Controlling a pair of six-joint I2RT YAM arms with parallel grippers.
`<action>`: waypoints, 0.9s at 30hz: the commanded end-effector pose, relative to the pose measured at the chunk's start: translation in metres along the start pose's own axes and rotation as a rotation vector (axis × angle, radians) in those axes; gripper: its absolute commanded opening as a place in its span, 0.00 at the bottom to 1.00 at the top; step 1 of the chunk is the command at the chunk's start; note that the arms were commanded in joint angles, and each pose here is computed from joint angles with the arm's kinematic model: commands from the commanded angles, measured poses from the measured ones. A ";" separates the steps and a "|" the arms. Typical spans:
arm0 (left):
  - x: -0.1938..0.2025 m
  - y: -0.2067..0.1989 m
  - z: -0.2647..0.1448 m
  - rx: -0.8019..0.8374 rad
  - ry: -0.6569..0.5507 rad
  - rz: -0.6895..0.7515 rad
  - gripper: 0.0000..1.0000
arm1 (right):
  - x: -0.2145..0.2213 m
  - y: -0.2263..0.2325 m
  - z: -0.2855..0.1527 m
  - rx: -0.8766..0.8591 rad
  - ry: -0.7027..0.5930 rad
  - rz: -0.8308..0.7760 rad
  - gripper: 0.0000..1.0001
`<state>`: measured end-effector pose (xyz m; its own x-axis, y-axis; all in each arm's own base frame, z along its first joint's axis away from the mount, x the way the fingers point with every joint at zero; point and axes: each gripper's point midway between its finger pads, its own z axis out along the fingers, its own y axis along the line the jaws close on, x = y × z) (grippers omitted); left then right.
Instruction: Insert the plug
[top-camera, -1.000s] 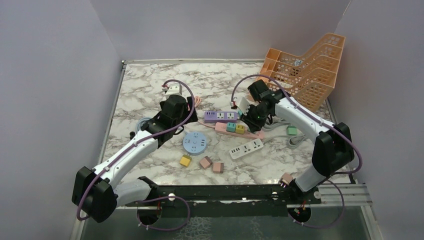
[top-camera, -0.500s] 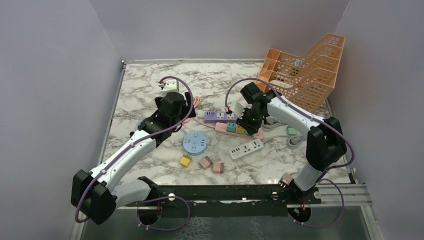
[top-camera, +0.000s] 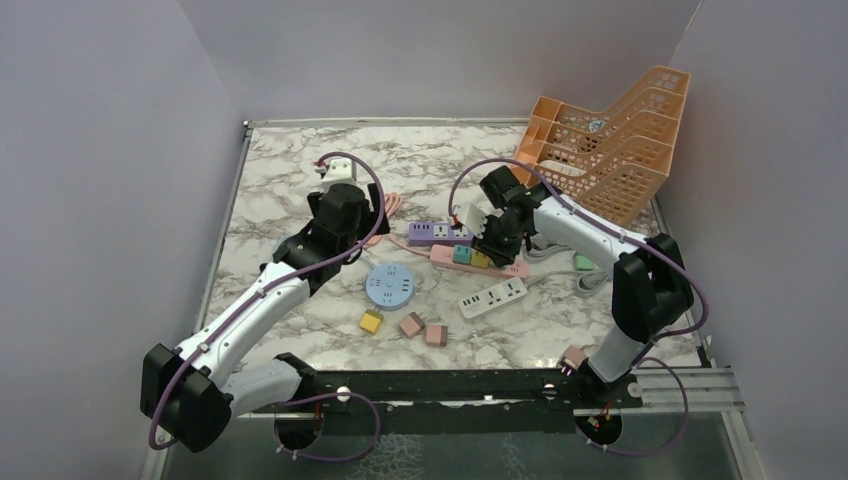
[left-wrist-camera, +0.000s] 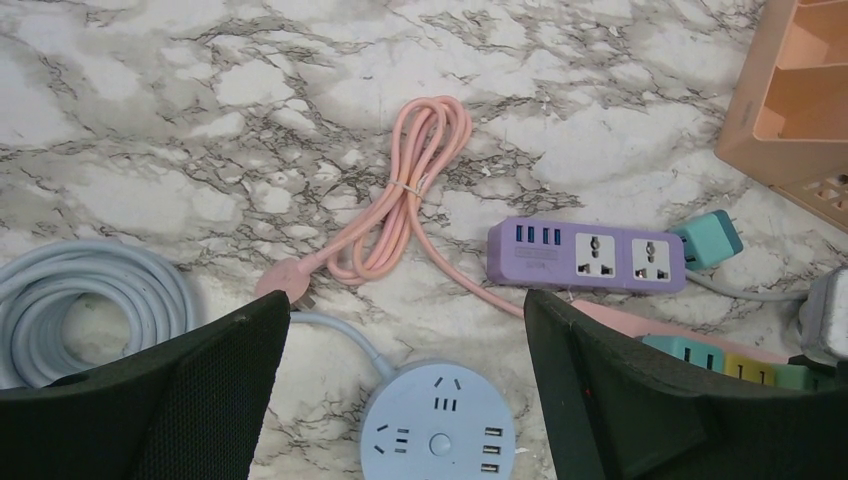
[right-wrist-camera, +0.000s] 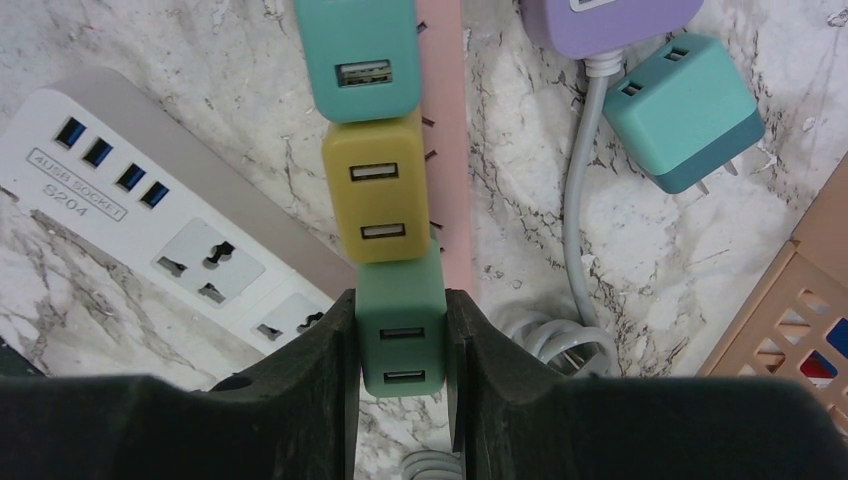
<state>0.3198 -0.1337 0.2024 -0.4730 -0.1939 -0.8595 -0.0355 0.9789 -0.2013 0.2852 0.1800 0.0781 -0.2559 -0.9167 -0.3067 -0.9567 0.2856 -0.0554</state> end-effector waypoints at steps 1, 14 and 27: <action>-0.014 -0.003 -0.006 0.025 -0.039 -0.007 0.89 | 0.003 -0.009 0.013 0.041 0.013 -0.049 0.01; -0.008 -0.005 -0.003 0.037 -0.021 0.003 0.89 | 0.021 -0.002 0.030 0.014 0.067 -0.063 0.02; -0.007 0.000 -0.004 0.024 -0.037 0.026 0.90 | 0.062 0.031 0.072 -0.112 0.113 -0.039 0.01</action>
<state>0.3193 -0.1344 0.2040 -0.4694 -0.1722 -0.8660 -0.0124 0.9820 -0.1885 0.2858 0.1750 0.0500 -0.1884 -0.9323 -0.3087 -0.9668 0.2313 -0.1085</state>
